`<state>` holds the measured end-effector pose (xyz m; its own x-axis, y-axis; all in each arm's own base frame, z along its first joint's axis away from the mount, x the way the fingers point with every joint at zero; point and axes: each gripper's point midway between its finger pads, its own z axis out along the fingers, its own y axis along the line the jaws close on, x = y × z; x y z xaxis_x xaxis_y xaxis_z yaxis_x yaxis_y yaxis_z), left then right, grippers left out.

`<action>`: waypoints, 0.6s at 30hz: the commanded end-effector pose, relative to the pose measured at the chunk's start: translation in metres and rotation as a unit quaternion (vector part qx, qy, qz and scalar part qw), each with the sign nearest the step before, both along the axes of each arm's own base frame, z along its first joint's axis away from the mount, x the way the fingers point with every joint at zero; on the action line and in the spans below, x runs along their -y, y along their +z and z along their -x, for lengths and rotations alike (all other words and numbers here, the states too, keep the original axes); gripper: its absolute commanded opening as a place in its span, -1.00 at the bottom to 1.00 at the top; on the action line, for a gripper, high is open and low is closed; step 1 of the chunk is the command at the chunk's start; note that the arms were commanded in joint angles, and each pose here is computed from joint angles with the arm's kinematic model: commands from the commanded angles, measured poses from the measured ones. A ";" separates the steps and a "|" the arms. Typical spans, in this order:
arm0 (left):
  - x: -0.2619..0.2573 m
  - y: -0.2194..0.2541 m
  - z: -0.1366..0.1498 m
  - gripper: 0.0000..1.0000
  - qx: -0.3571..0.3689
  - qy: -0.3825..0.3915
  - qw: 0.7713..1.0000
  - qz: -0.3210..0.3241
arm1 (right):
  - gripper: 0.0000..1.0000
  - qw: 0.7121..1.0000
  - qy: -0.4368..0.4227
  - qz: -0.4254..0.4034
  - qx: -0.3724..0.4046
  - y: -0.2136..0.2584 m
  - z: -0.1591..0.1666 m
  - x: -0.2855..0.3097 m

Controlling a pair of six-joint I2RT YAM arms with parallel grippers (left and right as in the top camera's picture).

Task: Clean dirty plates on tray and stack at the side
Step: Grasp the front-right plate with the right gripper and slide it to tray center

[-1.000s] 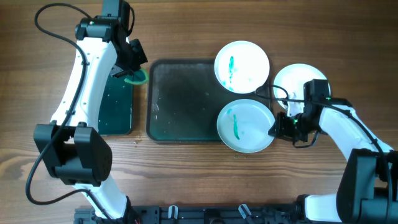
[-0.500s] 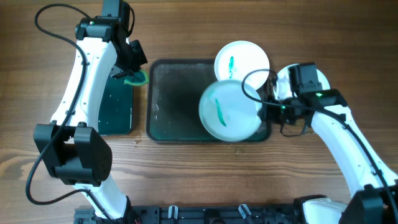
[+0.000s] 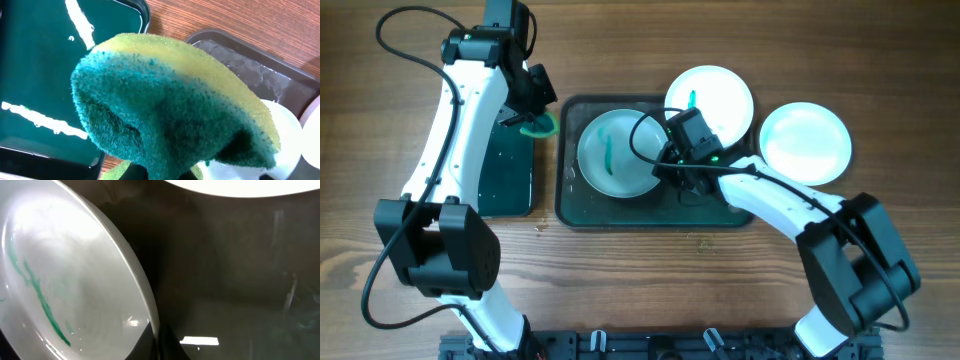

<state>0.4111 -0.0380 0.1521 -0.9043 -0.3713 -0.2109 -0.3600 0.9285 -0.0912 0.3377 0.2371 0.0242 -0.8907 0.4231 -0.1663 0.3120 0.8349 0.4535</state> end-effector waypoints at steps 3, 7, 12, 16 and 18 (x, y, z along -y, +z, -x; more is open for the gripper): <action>0.002 0.006 -0.003 -0.92 0.010 -0.006 1.000 0.004 | -0.64 1.000 0.008 0.003 -0.008 -0.012 0.000 -0.006; 0.002 0.006 -0.003 -0.92 0.010 -0.006 1.000 0.004 | -0.56 0.998 0.059 0.006 0.001 -0.003 -0.004 -0.008; 0.002 0.006 -0.003 -0.92 0.010 -0.006 1.000 0.004 | -0.53 0.991 0.126 0.042 0.013 0.031 -0.029 0.018; 0.002 0.006 -0.003 -0.92 0.010 -0.006 1.000 0.004 | -0.53 0.978 0.192 0.061 0.048 0.038 -0.049 0.034; 0.002 0.006 -0.003 -0.92 0.010 -0.006 1.000 0.004 | -0.49 0.971 0.230 0.048 0.044 0.032 -0.044 0.031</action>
